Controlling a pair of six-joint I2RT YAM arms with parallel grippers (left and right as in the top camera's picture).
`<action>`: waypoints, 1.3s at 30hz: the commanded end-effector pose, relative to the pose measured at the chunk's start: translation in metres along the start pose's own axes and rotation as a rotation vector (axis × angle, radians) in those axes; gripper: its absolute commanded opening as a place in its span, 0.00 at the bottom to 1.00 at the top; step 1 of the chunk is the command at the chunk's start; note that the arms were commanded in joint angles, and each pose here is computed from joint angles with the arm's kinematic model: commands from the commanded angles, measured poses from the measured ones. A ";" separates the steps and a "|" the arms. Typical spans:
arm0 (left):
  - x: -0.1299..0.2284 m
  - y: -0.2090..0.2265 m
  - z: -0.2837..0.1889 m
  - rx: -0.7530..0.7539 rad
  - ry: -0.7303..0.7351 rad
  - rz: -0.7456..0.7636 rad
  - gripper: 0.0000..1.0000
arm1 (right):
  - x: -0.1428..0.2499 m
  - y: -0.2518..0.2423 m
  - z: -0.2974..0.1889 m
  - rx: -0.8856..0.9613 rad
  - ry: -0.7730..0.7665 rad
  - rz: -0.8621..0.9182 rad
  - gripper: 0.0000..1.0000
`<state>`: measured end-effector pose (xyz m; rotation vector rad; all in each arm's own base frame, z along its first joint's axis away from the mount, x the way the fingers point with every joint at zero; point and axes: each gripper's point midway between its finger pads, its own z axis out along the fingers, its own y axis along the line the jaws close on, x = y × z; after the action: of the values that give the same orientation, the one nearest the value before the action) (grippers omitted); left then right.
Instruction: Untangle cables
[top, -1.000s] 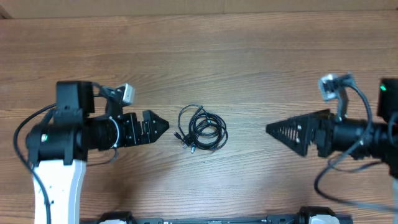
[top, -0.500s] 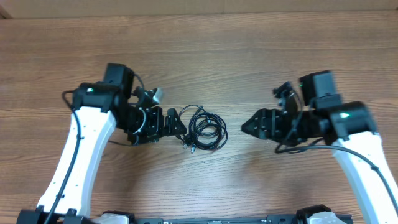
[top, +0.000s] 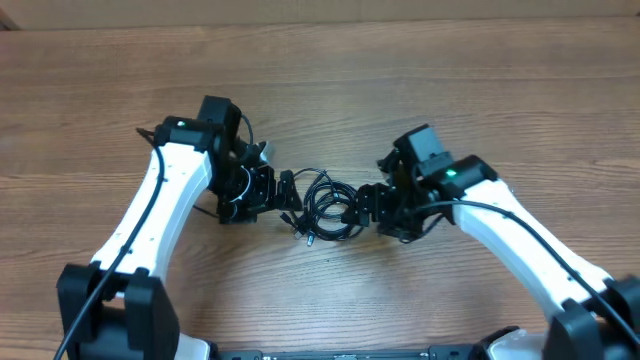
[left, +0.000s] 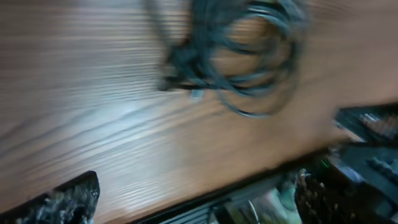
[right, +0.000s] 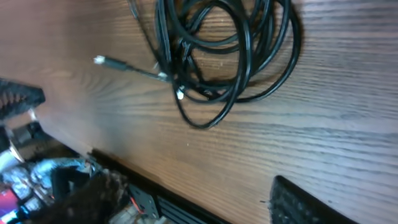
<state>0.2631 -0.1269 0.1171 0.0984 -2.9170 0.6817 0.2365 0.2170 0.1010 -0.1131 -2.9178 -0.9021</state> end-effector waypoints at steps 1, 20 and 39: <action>-0.008 0.053 0.001 -0.264 -0.033 -0.210 1.00 | -0.002 -0.008 0.017 0.029 0.030 0.042 0.64; -0.007 0.083 0.012 -0.378 -0.063 -0.374 1.00 | -0.028 0.009 0.051 0.050 -0.099 0.222 0.56; -0.011 0.062 0.021 -0.241 -0.060 -0.472 1.00 | -0.022 -0.024 0.050 0.255 -0.169 0.263 0.57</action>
<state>0.2689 -0.0660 0.0717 0.6496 -2.9209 0.1540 0.2510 0.2282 0.0492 -0.6002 -3.0003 -0.5421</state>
